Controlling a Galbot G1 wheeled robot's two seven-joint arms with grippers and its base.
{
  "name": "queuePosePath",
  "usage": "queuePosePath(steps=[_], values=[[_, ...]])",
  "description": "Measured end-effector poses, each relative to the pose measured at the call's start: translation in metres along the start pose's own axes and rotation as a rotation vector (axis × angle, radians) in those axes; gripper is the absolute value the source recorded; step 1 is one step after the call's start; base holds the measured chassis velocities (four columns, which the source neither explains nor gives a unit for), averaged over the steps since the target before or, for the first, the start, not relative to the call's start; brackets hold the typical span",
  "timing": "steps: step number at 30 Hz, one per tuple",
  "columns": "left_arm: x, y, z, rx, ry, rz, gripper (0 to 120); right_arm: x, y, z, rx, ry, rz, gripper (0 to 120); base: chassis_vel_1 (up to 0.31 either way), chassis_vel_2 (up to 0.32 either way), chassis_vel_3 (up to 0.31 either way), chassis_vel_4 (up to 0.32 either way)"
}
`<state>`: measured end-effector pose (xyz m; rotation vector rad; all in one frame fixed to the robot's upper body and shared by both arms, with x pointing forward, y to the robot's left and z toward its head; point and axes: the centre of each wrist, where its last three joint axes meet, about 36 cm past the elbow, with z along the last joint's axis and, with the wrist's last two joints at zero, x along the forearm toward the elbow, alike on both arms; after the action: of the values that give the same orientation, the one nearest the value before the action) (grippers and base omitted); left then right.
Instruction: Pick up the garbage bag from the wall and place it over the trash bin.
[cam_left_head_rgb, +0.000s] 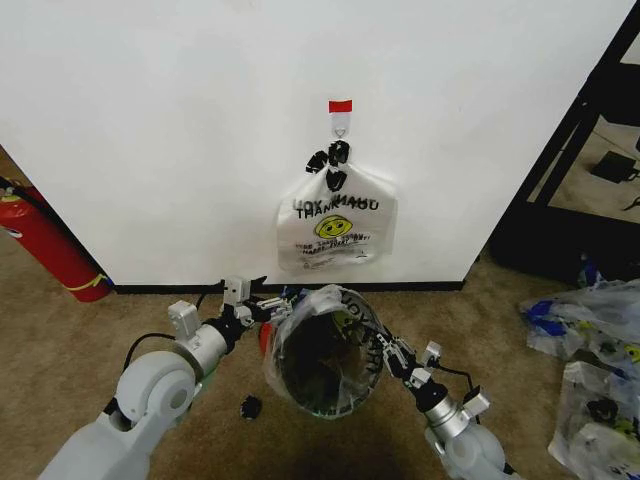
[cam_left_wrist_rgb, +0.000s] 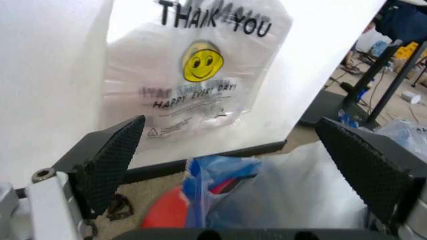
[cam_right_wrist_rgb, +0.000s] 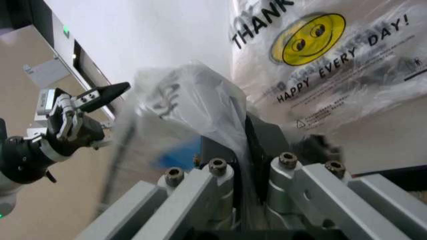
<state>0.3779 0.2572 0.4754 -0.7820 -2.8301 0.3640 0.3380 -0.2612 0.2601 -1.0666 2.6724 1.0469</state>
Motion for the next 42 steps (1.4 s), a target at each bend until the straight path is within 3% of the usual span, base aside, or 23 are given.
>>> queuePosePath(steps=[5, 9, 14, 18, 26, 38, 42], values=[[-0.001, 0.005, -0.002, -0.007, -0.024, -0.026, 100, 0.002, -0.002, 0.005, 0.031, 0.022, -0.014, 1, 0.0, 0.0, 0.0, 0.0], [0.002, -0.001, 0.006, -0.081, -0.016, -0.138, 100, -0.009, 0.021, 0.011, -0.003, 0.01, 0.105, 1, 0.0, 0.0, 0.0, 0.0], [0.011, -0.025, 0.031, -0.161, -0.039, -0.268, 100, -0.042, 0.069, 0.009, -0.217, -0.01, 0.353, 1, 0.0, 0.0, 0.0, 0.0], [0.014, -0.035, 0.043, -0.175, -0.065, -0.302, 100, -0.052, 0.072, 0.009, -0.293, -0.005, 0.409, 1, 0.0, 0.0, 0.0, 0.0], [0.014, -0.038, 0.044, -0.197, -0.073, -0.302, 100, -0.068, 0.078, 0.01, -0.353, 0.129, 0.636, 1, 0.0, 0.0, 0.0, 0.0], [0.01, -0.039, 0.05, -0.189, -0.057, -0.298, 100, -0.071, 0.078, 0.006, -0.27, 0.204, 0.731, 1, 0.0, 0.0, 0.0, 0.0], [0.01, -0.039, 0.05, -0.191, -0.056, -0.297, 100, -0.069, 0.088, 0.001, -0.265, 0.234, 0.723, 15, 0.0, 0.0, 0.0, 0.0]])
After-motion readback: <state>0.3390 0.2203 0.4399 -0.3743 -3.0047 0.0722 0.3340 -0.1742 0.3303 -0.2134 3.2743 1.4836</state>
